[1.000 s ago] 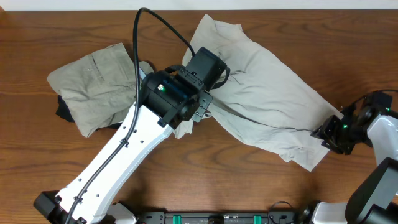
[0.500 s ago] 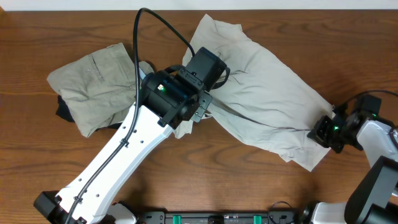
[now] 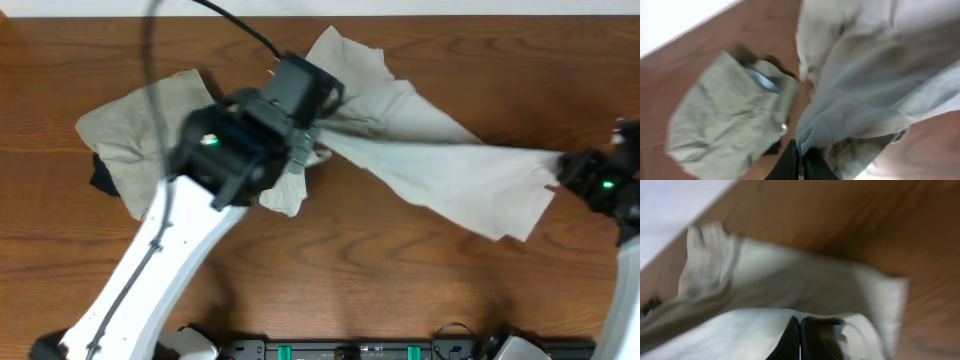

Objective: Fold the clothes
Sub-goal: 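Lift the shirt with both grippers and stretch it left to right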

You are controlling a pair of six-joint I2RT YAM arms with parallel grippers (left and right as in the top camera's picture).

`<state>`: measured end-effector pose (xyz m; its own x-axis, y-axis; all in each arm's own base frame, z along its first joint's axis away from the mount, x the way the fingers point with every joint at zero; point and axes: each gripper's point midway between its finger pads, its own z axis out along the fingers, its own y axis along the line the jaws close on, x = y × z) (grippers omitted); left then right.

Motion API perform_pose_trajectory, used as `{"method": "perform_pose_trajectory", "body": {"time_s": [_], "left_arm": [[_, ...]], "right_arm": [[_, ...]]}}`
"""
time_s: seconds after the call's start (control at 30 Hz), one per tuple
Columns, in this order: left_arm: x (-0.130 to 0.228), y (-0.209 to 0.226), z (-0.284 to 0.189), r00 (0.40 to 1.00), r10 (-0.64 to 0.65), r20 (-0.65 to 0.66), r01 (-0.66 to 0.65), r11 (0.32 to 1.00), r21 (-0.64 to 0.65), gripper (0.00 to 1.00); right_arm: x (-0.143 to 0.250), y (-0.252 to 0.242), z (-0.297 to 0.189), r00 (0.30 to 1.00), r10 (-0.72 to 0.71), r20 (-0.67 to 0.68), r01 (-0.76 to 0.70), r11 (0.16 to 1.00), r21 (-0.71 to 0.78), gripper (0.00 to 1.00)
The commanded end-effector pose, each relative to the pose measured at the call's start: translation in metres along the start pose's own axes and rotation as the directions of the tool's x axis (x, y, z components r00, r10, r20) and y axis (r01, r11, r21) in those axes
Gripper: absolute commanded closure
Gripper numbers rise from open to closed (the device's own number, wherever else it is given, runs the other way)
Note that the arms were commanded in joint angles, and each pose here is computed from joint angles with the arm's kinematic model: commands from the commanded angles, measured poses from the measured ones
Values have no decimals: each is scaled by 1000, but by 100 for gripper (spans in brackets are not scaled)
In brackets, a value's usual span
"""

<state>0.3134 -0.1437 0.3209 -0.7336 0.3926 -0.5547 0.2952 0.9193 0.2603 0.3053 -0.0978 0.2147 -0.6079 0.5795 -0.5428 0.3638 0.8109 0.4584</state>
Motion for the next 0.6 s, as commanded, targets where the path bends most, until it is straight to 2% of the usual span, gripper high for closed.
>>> {"method": "perform_pose_trajectory", "body": {"time_s": [0.0,0.23,0.57], "left_arm": [[-10,47,-30,994,-59,91,70,990,-122,94],[-5,81,-39,986,-132,105,149,974,-171,94],[-5,72,-37,986,-136,100,147,983,-113,94]], "right_arm": [[-24,-17,-26,994,34,100,-42,996,76,99],[-19,-28,-29,993,86,78,-94,990,101,99],[-4,-30,-26,993,120,15,-121,986,113,99]]}}
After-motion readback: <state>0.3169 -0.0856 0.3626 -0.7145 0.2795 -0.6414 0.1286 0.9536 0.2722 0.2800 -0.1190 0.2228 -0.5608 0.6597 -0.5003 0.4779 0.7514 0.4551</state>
